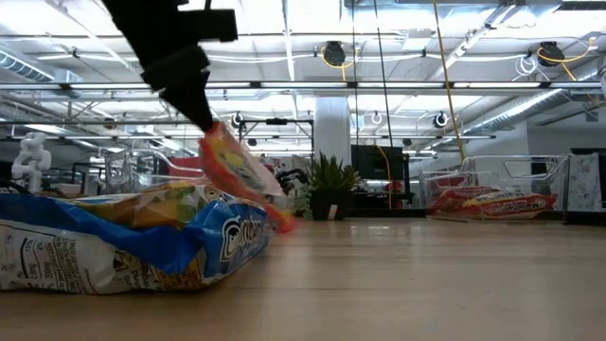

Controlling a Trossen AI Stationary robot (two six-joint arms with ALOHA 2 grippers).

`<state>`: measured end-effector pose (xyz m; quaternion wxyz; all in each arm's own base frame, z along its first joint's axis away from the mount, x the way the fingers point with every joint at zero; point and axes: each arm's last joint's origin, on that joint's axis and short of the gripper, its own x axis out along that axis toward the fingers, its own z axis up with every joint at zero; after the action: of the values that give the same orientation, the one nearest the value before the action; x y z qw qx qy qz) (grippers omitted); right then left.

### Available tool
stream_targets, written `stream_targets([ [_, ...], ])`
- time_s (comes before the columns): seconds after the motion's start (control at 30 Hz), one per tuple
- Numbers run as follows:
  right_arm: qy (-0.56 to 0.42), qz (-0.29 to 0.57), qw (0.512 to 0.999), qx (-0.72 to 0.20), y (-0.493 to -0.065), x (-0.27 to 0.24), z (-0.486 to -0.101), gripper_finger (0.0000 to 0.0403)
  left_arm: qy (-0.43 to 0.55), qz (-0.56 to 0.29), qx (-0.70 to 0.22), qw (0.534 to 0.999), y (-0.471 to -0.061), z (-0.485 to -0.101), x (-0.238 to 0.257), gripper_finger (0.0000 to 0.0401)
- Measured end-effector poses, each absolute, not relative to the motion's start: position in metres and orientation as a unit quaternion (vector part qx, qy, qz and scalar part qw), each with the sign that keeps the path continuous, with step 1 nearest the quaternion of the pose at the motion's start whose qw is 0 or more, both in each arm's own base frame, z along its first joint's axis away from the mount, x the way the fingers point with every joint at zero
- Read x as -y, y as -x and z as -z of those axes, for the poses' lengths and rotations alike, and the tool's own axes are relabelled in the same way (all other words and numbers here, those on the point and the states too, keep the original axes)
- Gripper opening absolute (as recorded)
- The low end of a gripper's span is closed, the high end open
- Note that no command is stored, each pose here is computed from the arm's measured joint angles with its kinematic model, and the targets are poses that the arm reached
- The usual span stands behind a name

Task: Sort Maruchan noodles
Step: Put the orange noodle pack into the top left transparent bin

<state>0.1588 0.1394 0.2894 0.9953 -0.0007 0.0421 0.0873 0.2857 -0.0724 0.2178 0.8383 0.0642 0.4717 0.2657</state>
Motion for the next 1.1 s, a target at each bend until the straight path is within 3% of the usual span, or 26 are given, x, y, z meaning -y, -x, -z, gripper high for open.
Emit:
stream_targets([
  [0.53,-0.043,-0.084,0.994,-0.052,-0.159,-0.140,-0.287,0.0050,-0.136,-0.312,-0.446,0.828,-0.278,-0.252,0.024,0.0003],
  [1.1,-0.026,-0.082,0.995,-0.059,-0.161,-0.141,-0.284,0.0050,-0.077,-0.372,-0.347,0.857,-0.235,-0.312,-0.009,0.0003],
])
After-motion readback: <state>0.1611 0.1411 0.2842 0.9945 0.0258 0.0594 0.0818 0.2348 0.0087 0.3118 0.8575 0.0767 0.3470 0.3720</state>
